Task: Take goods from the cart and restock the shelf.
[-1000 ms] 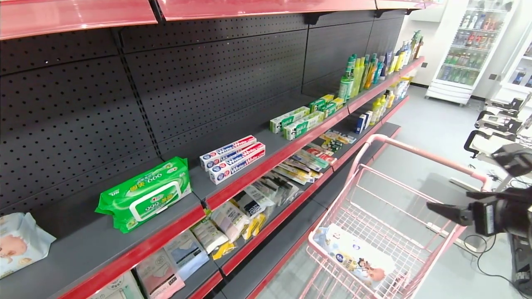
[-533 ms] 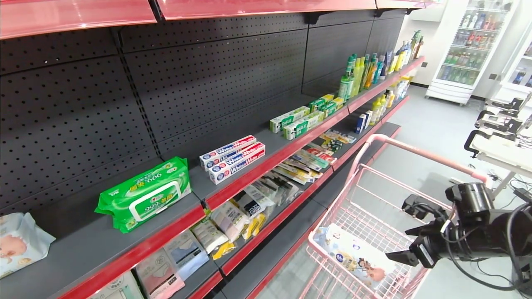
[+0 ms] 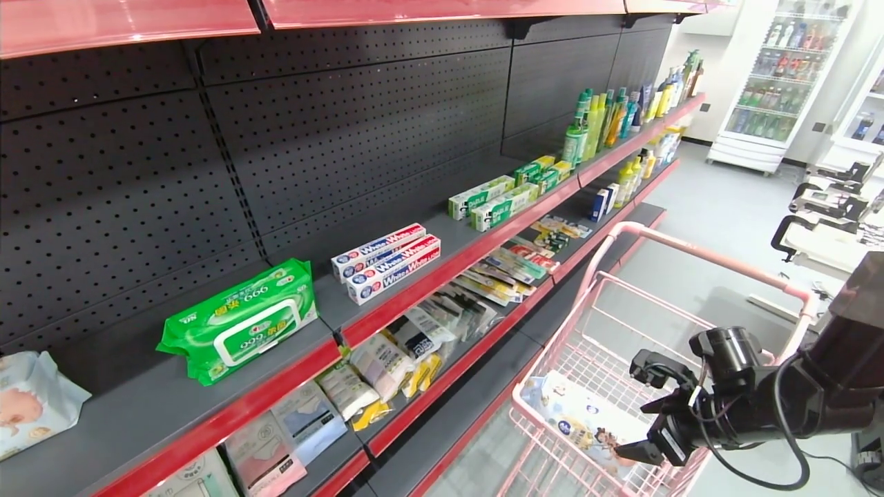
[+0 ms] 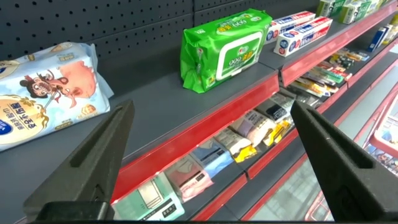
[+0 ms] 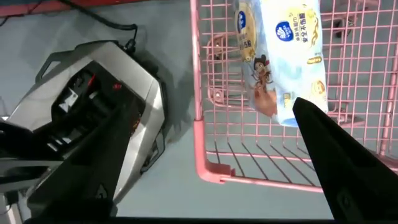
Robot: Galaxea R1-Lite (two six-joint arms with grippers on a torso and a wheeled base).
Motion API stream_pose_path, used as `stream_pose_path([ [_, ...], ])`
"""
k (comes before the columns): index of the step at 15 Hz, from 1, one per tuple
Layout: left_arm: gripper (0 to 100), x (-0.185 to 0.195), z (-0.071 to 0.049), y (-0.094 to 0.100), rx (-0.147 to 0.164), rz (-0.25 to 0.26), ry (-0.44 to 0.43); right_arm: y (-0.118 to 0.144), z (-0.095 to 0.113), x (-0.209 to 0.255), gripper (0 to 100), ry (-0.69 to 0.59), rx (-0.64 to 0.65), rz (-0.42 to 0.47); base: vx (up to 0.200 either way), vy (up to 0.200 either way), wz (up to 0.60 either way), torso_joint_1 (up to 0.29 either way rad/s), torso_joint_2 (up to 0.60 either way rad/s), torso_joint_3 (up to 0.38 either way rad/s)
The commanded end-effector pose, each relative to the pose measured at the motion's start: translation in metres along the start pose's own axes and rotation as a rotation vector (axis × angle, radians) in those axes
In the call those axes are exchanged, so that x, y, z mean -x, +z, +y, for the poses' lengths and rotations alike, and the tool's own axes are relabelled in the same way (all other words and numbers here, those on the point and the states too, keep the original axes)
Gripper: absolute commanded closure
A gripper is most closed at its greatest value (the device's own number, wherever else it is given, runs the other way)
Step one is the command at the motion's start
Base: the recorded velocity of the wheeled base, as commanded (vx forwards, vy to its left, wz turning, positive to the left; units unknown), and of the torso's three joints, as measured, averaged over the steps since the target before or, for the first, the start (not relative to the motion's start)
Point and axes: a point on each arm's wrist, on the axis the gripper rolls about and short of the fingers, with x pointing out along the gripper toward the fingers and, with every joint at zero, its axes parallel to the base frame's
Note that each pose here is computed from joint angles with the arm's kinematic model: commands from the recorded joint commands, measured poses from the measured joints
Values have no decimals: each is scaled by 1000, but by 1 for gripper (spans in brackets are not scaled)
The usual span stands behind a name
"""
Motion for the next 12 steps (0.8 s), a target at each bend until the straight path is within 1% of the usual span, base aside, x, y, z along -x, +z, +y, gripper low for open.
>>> stream_pose_path([
  [1, 0, 0, 0, 0, 1, 1, 1, -2, -2, -5, 0, 5, -5, 10, 0, 0, 0, -71, 173, 90],
  [8, 0, 0, 0, 0, 1, 1, 1, 1, -11, -16, 0, 0, -7, 9, 0, 0, 0, -93, 204, 110],
  [12, 0, 0, 0, 0, 1, 1, 1, -2, -17, -21, 0, -13, -13, 24, 0, 0, 0, -124, 282, 149],
])
